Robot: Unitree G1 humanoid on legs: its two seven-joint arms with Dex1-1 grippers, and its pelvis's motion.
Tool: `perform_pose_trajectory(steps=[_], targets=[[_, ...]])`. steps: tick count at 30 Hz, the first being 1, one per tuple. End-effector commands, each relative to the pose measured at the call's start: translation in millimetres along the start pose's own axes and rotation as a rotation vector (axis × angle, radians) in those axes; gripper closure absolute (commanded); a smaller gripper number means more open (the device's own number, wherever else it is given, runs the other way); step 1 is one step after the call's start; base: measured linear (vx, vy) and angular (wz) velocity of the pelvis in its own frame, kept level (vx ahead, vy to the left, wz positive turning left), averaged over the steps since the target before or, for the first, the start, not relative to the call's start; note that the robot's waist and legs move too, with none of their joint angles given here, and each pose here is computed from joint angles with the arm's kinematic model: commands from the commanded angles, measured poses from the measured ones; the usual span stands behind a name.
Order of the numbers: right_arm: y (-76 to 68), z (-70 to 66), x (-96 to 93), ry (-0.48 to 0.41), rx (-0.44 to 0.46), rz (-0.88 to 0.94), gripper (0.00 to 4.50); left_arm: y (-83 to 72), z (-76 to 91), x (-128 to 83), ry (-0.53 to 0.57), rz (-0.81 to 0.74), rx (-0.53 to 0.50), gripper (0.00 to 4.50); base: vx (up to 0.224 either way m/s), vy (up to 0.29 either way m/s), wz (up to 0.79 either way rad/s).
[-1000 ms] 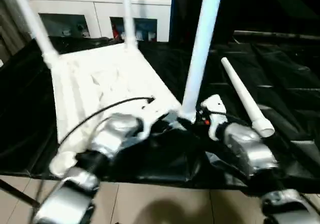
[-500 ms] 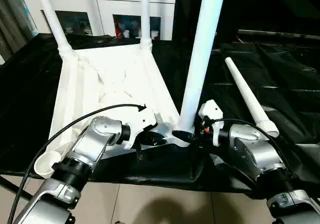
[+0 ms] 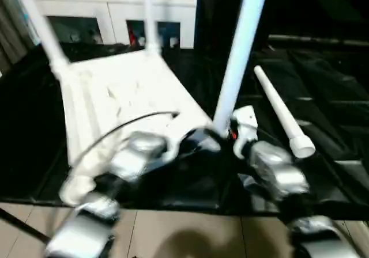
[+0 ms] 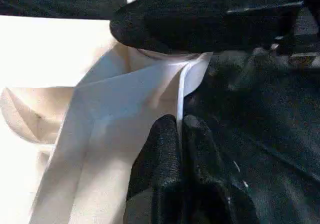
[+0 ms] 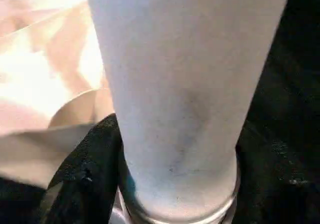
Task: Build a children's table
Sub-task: Rotate leg to tighten
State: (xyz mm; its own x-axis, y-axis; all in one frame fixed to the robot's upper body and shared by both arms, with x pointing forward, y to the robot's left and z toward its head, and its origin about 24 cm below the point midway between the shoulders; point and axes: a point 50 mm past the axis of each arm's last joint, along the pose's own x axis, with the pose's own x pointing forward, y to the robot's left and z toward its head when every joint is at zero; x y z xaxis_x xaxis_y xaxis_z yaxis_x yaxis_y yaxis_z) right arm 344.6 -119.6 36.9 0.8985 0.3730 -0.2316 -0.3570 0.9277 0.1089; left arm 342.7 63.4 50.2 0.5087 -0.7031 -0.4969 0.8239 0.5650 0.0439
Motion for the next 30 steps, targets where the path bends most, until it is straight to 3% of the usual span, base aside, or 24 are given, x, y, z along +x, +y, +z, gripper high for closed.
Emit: perform_pose_trajectory(steps=[1, 4, 5, 9, 11, 14, 15, 17, 21, 25, 27, 30], targets=[[-7.6, -25.7, -6.0, 0.098, 0.073, -0.073, 1.78, 20.3, 4.3, -9.7, -0.037, 0.135, -0.022, 4.50, 0.000, 0.000, 0.00], [5.2, -21.2, -2.7, 0.065, -0.010, 0.008, 1.78, 17.4, 8.6, -6.1, -0.048, 0.110, 0.040, 4.50, 0.000, 0.000, 0.00], [6.7, -19.4, -2.4, 0.052, -0.011, 0.024, 1.22, 16.6, 8.3, -5.8, -0.050, 0.101, 0.052, 4.50, 0.000, 0.000, 0.00], [6.5, -15.8, -1.3, 0.040, -0.014, 0.018, 0.89, 15.1, 6.3, -5.1, -0.053, 0.083, 0.073, 4.50, 0.000, 0.000, 0.00], [-1.8, -5.4, -3.7, -0.018, -0.107, -0.004, 0.89, 12.8, 5.6, -5.5, -0.076, 0.060, 0.102, 4.50, 0.000, 0.000, 0.00], [-9.0, 2.8, -9.3, -0.069, -0.116, 0.016, 0.89, 11.7, 8.6, -5.8, -0.118, 0.062, 0.127, 4.50, 0.000, 0.000, 0.00], [-12.4, 6.6, -13.3, -0.094, -0.114, 0.038, 0.76, 11.2, 10.5, -6.1, -0.141, 0.064, 0.131, 4.05, 0.000, 0.000, 0.00], [-22.7, 16.5, -26.4, -0.158, -0.090, 0.077, 0.76, 10.9, 18.3, -8.5, -0.214, 0.064, 0.123, 4.05, 0.000, 0.000, 0.00], [-29.5, 20.4, -37.4, -0.184, -0.090, 0.120, 0.76, 13.7, 25.8, -14.5, -0.271, 0.084, 0.117, 3.63, 0.000, 0.000, 0.00], [-29.5, 19.9, -46.7, -0.175, -0.127, 0.212, 0.76, 28.6, 36.5, -32.0, -0.339, 0.186, 0.111, 3.36, 0.000, 0.000, 0.00], [-24.8, 17.8, -51.3, -0.156, -0.163, 0.289, 0.76, 45.6, 44.2, -54.2, -0.368, 0.299, 0.119, 3.21, 0.000, 0.000, 0.00], [-17.5, 13.9, -54.8, -0.127, -0.176, 0.383, 0.76, 64.2, 48.0, -82.3, -0.328, 0.449, 0.164, 2.93, 0.000, 0.000, 0.00]])
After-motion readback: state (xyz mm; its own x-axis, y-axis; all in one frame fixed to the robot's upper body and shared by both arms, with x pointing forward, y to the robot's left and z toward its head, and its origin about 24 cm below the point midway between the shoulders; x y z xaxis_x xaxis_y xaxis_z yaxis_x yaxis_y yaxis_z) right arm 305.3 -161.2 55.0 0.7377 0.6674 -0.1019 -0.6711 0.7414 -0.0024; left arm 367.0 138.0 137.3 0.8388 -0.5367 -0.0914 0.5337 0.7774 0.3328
